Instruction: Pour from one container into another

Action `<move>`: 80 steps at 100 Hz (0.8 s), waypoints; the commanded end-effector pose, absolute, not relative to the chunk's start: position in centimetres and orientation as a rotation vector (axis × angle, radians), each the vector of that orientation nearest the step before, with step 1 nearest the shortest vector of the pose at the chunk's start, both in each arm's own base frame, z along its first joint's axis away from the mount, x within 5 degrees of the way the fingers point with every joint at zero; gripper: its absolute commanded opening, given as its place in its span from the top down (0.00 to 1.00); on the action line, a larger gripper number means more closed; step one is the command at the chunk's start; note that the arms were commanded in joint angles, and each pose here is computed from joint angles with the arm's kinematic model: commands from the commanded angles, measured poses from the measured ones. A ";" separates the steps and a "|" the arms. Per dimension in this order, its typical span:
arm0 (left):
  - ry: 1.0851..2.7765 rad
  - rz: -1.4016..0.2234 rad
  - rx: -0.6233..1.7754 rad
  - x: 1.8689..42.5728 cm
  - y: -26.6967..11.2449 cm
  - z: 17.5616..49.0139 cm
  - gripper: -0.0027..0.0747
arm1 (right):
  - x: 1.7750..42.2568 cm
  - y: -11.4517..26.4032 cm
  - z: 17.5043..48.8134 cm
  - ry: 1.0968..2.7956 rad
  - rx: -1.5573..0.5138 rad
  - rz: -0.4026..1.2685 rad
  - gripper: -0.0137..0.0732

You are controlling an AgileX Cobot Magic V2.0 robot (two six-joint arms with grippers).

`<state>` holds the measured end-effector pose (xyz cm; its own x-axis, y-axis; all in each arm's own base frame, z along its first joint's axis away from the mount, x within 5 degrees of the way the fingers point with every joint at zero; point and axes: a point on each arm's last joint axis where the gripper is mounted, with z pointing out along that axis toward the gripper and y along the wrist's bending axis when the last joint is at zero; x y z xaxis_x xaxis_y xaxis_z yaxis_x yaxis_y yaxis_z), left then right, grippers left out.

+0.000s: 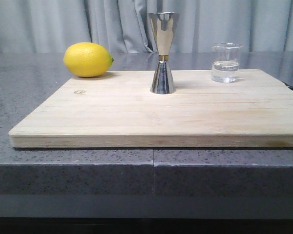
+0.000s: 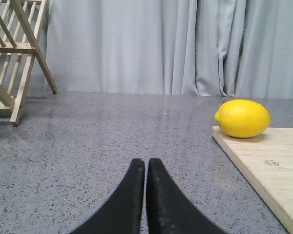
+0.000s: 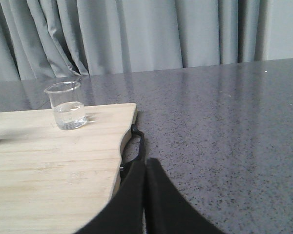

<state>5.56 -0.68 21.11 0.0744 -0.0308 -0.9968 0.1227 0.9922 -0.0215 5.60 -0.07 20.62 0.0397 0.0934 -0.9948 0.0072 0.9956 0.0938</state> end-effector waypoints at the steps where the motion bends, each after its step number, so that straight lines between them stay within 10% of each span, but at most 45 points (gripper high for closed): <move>1: 1.416 -0.126 0.063 5.4 -0.6 21.2 0.99 | 5.5 0.0 20.5 1.463 0.069 0.063 0.92; 80: 1.408 -0.126 0.062 5.4 -0.6 21.3 0.99 | 5.5 0.0 20.6 1.455 0.069 0.063 0.92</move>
<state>5.55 -0.68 21.13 0.0762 -0.0310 -0.9966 0.1227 0.9922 -0.0215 5.60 -0.07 20.62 0.0397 0.0934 -0.9948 0.0072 0.9956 0.0938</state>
